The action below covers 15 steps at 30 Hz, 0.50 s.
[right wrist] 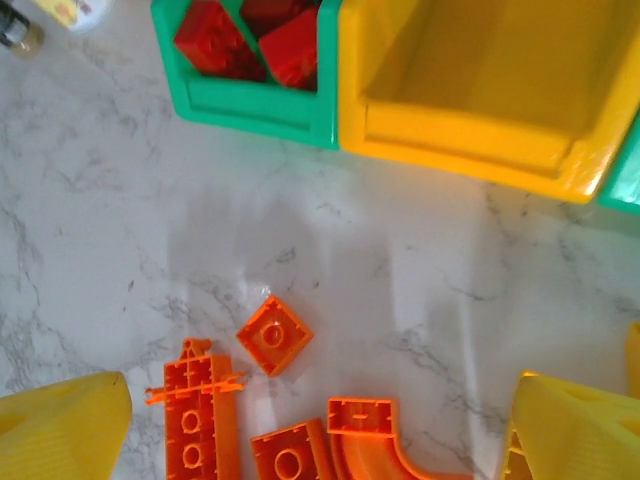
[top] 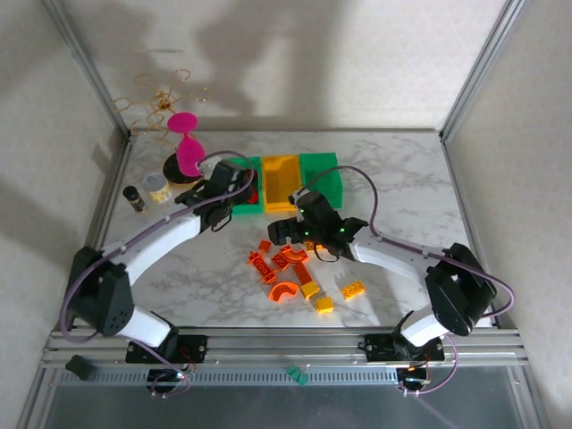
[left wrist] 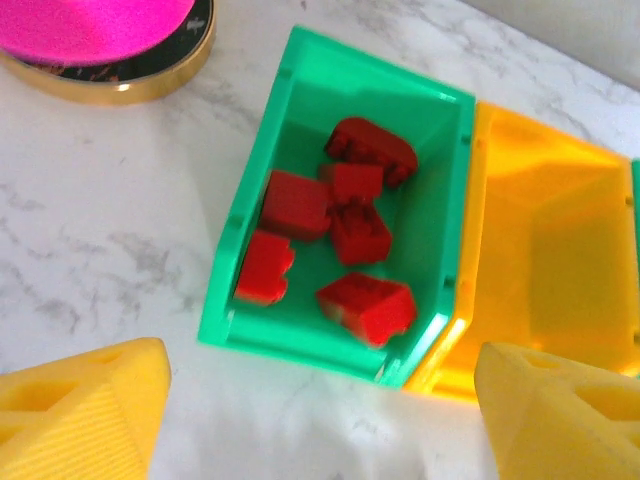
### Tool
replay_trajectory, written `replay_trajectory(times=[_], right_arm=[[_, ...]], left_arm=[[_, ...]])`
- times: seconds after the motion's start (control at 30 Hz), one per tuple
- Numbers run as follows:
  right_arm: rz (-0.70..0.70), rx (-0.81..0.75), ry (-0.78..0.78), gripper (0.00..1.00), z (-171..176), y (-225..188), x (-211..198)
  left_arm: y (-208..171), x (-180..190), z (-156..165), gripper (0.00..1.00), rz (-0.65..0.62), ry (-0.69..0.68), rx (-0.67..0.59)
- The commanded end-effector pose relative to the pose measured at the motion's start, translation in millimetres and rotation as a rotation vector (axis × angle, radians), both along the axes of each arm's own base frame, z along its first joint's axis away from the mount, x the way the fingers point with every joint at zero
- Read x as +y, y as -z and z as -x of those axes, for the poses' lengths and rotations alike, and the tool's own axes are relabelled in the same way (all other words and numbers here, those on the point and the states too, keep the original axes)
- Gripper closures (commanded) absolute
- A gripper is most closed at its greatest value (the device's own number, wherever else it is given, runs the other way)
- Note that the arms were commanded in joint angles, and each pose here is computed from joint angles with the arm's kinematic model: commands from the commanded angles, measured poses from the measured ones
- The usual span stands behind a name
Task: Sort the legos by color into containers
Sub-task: Pick up the lego from the center of the table.
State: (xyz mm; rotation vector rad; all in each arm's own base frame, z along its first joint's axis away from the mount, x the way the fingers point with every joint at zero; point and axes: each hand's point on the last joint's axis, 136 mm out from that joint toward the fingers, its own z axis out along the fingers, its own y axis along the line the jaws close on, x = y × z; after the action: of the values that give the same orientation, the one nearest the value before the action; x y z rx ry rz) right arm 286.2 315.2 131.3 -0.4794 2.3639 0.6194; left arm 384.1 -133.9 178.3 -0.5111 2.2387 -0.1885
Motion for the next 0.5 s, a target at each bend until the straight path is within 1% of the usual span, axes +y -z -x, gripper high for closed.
replay_trajectory(times=[0.0, 0.2, 0.27, 0.4, 0.47], right_arm=[[0.079, 0.012, -0.003, 0.06, -2, 8, 2], [0.224, -0.005, -0.135, 0.15, -8, 24, 12], [0.264, 0.004, -0.206, 0.16, -5, 34, 16], [0.363, 0.011, -0.277, 0.2, -5, 53, 15], [0.386, 0.008, -0.316, 0.22, -5, 57, 18]], left_arm=[[4, 1, 23, 0.18, 0.05, 0.03, 0.005], [16, 10, 56, 0.11, 0.084, 0.052, 0.042], [19, 13, 65, 0.09, 0.1, 0.05, 0.04], [25, 17, 79, 0.0, 0.134, 0.051, 0.053], [29, 19, 84, 0.0, 0.137, 0.045, 0.062]])
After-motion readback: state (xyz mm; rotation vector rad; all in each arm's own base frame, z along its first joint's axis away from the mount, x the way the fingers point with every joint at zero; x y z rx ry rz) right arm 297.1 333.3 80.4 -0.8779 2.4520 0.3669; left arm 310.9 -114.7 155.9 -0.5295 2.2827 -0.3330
